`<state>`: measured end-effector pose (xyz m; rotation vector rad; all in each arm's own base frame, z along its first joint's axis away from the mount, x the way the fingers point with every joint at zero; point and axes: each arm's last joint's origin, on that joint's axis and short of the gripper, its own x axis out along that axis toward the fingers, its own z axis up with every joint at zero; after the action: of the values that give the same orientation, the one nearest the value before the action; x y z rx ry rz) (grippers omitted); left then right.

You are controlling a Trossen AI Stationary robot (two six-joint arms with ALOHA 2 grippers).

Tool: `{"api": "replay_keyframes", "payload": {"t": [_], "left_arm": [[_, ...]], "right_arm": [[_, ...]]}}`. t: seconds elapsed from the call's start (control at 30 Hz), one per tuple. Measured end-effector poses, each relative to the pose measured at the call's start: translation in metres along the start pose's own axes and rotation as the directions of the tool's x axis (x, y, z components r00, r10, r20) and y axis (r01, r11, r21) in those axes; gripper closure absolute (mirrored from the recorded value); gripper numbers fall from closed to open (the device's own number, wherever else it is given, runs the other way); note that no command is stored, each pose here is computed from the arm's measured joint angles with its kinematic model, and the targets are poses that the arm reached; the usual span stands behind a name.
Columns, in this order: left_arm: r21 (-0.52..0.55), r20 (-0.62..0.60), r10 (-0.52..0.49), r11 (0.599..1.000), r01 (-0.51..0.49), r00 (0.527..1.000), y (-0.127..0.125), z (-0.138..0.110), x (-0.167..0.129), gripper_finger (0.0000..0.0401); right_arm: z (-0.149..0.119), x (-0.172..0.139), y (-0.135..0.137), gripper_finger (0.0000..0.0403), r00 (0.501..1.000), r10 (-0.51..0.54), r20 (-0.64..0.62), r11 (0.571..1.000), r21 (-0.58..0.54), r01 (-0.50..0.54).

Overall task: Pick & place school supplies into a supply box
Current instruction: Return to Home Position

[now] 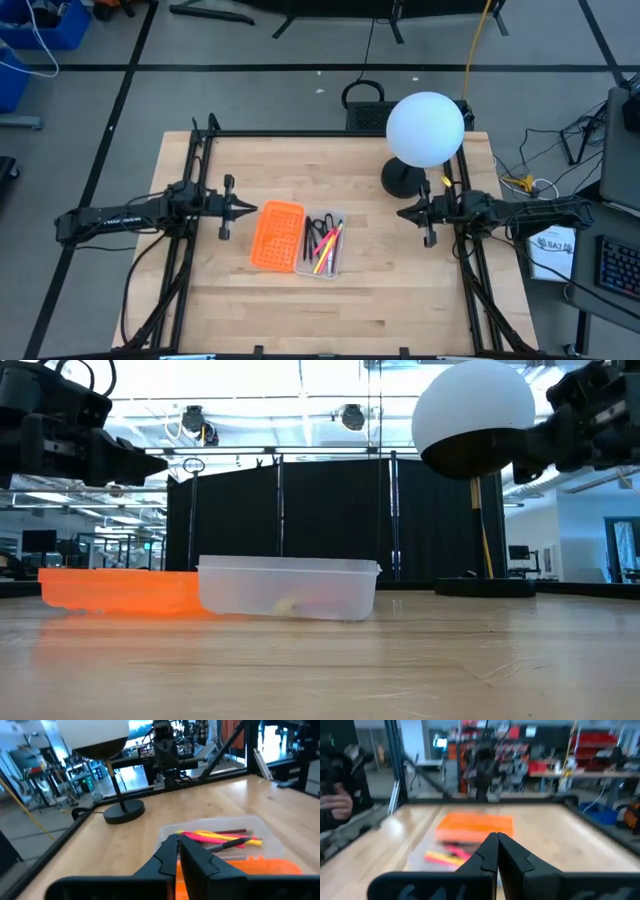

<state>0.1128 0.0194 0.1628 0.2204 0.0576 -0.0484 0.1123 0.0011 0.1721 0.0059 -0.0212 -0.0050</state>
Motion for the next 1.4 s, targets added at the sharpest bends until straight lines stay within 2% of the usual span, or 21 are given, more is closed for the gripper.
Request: {"api": "replay_keyframes", "payload": {"t": [0.13,0.23,0.33,0.43,0.53,0.7,0.9,1.4], "left_arm": [[-0.041,-0.001,0.003,0.999,-0.003,1.000,0.000,0.000,0.000,0.0353],[-0.035,-0.001,0.003,0.999,-0.003,1.000,0.000,0.000,0.000,0.0343],[-0.037,0.000,0.003,0.999,-0.003,1.000,0.000,0.000,0.000,0.0341],[-0.034,0.000,0.003,0.999,-0.003,1.000,0.000,0.000,0.000,0.0340],[-0.036,0.000,0.003,0.999,-0.003,1.000,0.000,0.000,0.000,0.0339],[-0.036,0.000,0.003,0.999,-0.003,1.000,0.000,0.000,0.000,0.0339],[-0.036,0.000,0.004,0.999,-0.004,1.000,0.000,0.000,0.000,0.0339],[-0.036,0.001,0.004,0.999,-0.004,1.000,0.000,0.000,0.000,0.0338]], "right_arm": [[-0.017,-0.002,0.003,0.0403,0.980,0.098,-0.174,0.995,0.049,-0.091],[-0.023,-0.002,0.001,0.0403,0.971,0.046,-0.234,0.991,0.130,-0.016],[-0.016,0.000,-0.001,0.0403,0.986,-0.021,-0.164,0.995,0.096,0.037],[-0.005,0.001,0.000,0.0403,0.998,-0.014,-0.054,0.999,0.045,0.016],[0.000,0.001,0.001,0.0403,1.000,0.017,0.001,1.000,0.016,-0.017],[0.002,0.001,0.001,0.0403,1.000,0.009,0.018,1.000,-0.002,-0.008],[0.010,0.000,0.000,0.0403,0.995,-0.006,0.099,1.000,-0.021,0.008],[0.010,0.000,0.000,0.0403,0.995,-0.006,0.098,1.000,-0.022,0.008]]}}
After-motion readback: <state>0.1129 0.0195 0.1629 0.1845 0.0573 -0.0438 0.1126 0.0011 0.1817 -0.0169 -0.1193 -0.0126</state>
